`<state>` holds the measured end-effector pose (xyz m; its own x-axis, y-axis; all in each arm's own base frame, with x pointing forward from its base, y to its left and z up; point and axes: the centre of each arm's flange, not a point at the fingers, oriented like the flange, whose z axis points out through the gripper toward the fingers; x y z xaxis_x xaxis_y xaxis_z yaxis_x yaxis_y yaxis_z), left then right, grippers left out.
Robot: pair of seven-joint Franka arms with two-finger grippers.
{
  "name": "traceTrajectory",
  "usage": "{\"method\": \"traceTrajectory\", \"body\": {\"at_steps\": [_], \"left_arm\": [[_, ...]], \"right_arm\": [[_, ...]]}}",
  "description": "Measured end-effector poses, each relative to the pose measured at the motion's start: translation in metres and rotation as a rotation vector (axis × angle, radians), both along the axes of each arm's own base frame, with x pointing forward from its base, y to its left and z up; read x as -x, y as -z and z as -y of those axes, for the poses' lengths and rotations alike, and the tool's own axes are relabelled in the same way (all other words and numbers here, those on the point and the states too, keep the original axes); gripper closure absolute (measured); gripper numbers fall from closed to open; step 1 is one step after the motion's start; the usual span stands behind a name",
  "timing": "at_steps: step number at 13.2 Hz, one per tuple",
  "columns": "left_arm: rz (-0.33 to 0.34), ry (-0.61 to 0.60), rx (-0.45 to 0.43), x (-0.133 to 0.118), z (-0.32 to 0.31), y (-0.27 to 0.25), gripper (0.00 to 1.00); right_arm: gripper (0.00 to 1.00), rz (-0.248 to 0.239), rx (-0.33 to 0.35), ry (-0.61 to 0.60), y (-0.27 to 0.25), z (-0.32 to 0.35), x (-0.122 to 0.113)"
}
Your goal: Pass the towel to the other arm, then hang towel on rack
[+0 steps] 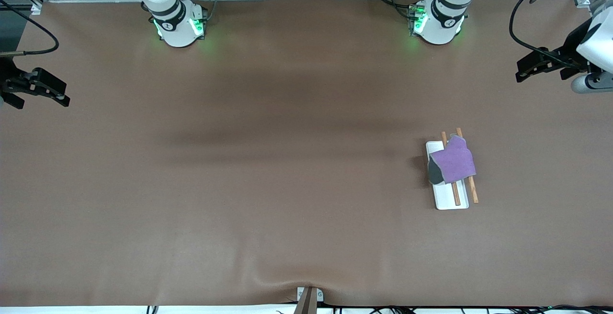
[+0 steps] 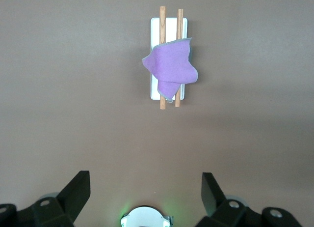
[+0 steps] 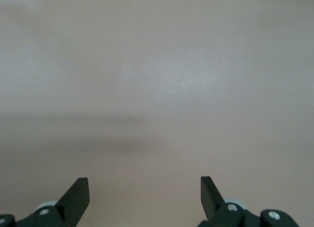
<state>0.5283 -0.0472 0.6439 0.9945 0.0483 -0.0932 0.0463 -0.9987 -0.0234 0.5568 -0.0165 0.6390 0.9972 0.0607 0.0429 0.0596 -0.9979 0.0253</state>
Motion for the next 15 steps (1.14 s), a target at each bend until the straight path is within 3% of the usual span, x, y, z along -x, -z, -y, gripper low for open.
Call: {"method": "traceTrajectory", "body": {"at_steps": [6,15], "left_arm": [[0.008,-0.007,-0.050,0.000,-0.007,-0.002,0.00],[0.028,-0.005,-0.038,0.001,-0.005,-0.012,0.00]], "right_arm": [[0.00,0.000,0.000,0.000,0.000,0.000,0.000],[0.00,0.000,0.000,0.001,0.000,0.001,0.000]]}}
